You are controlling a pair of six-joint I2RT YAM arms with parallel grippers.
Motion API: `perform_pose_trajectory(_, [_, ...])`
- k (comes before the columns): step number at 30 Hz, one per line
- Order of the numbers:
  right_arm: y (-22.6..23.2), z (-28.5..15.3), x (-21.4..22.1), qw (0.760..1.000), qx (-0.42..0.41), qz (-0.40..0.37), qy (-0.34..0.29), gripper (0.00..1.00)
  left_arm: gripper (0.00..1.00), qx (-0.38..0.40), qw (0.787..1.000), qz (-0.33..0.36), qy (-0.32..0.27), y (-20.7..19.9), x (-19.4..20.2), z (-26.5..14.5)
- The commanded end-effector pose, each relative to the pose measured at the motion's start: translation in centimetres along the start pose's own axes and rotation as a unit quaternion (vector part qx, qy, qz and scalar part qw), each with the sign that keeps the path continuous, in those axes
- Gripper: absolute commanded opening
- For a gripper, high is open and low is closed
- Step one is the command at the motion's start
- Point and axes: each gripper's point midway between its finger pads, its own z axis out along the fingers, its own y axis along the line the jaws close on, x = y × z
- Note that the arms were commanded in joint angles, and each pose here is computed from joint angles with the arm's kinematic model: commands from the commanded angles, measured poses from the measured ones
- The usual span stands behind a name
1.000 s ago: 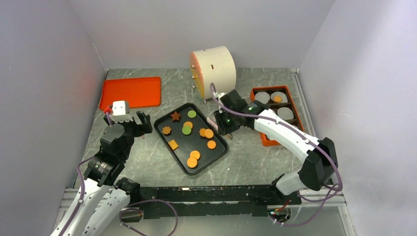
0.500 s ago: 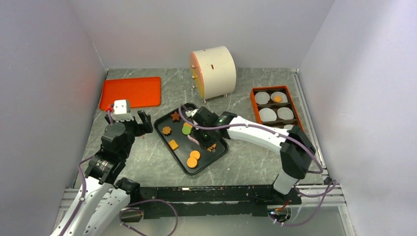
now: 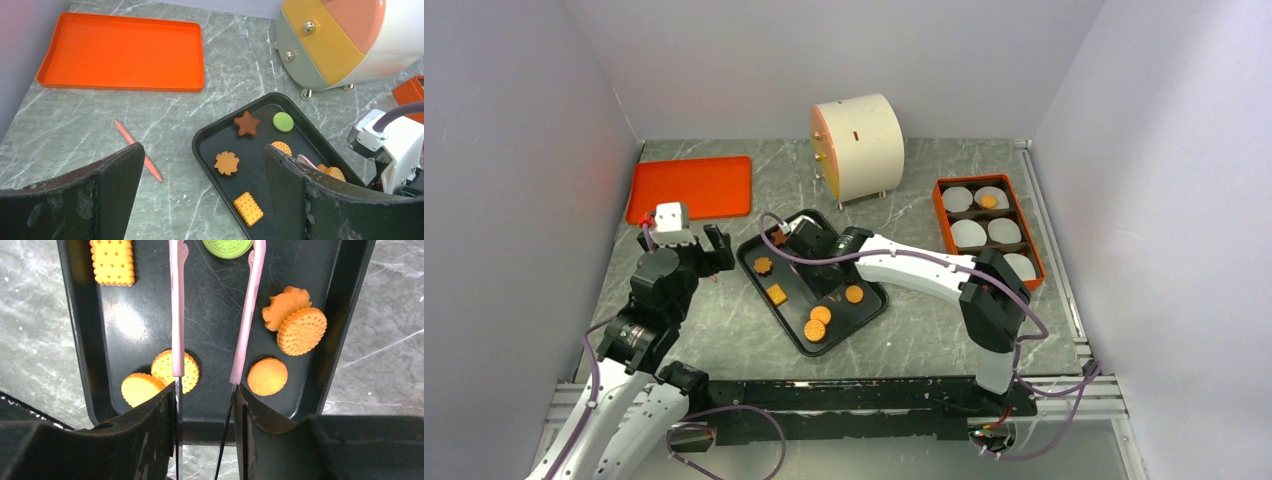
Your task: Pack the cookies
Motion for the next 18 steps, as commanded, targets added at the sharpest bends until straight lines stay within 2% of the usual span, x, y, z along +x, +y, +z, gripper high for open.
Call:
perform_pose_trajectory(1, [-0.4, 0.1, -1.5, 1.000, 0.026, 0.010, -0.014, 0.45, 0.93, 0.007, 1.000, -0.006, -0.011, -0.3, -0.6, 0.1])
perform_pose_trajectory(8, [-0.1, 1.5, -1.5, 1.000, 0.025, -0.005, 0.001, 0.48, 0.93, 0.004, 1.000, -0.007, -0.012, -0.2, -0.7, 0.1])
perform_pose_trajectory(18, [-0.5, 2.9, -1.5, 0.999, 0.044, -0.011, 0.007, 0.46, 0.93, 0.006, 1.000, -0.007, -0.012, -0.3, -0.7, 0.1])
